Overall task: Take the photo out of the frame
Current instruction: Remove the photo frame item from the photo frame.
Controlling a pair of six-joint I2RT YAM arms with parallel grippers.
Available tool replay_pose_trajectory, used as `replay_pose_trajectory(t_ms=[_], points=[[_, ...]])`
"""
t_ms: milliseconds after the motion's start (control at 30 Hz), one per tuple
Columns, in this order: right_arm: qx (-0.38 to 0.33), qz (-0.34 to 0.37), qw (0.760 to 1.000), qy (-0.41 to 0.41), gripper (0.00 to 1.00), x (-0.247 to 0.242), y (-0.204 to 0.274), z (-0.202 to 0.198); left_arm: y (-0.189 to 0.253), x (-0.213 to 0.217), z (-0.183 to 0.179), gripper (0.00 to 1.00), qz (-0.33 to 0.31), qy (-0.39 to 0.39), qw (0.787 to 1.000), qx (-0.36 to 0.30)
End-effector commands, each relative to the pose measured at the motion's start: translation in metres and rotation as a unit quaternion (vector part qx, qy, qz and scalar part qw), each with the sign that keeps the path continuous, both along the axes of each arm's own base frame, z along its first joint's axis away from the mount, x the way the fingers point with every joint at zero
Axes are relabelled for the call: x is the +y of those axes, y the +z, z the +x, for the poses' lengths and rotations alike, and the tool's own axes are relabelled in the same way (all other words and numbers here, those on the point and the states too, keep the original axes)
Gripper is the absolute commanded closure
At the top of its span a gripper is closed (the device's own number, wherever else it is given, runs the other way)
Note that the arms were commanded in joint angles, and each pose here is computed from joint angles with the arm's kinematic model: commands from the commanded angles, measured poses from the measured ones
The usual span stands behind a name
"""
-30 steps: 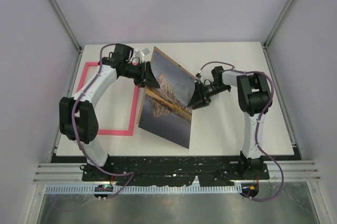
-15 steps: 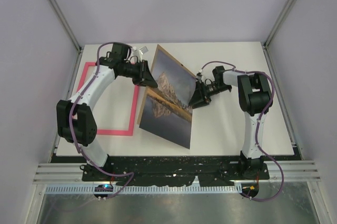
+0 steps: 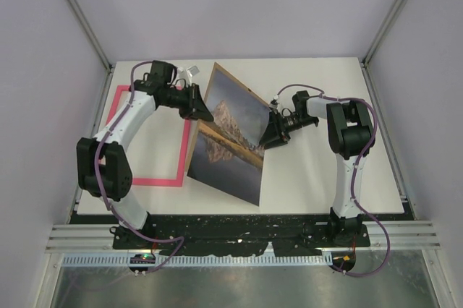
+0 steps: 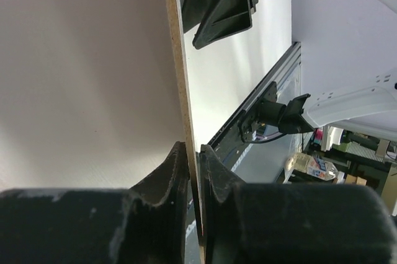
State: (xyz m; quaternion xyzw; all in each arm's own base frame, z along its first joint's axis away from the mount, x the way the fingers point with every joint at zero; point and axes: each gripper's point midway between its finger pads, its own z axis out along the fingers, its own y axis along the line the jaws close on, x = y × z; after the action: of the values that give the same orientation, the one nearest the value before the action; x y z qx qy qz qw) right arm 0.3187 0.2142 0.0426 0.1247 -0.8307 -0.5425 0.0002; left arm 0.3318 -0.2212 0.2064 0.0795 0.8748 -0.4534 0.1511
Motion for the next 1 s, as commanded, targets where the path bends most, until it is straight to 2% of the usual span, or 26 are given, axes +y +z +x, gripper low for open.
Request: replay_pose_trajectory(t_ms=[0,400,700,967], points=[[-0.012,0.019,1.000,0.000,0.41,0.000,0.004,0.004,0.045,0.000,-0.002,0.92,-0.055,-0.005,0.997,-0.052],[-0.007,0.032,0.999,-0.001,0.40,-0.002,0.012,0.004,0.064,0.008,0.001,0.93,-0.099,0.011,0.994,-0.050],[-0.004,0.038,0.999,0.000,0.40,-0.003,0.014,0.003,0.063,0.013,0.001,0.92,-0.101,0.021,0.993,-0.050],[-0.002,0.077,0.997,0.003,0.40,-0.001,0.029,0.001,0.061,0.025,0.007,0.92,-0.093,0.048,0.993,-0.052]])
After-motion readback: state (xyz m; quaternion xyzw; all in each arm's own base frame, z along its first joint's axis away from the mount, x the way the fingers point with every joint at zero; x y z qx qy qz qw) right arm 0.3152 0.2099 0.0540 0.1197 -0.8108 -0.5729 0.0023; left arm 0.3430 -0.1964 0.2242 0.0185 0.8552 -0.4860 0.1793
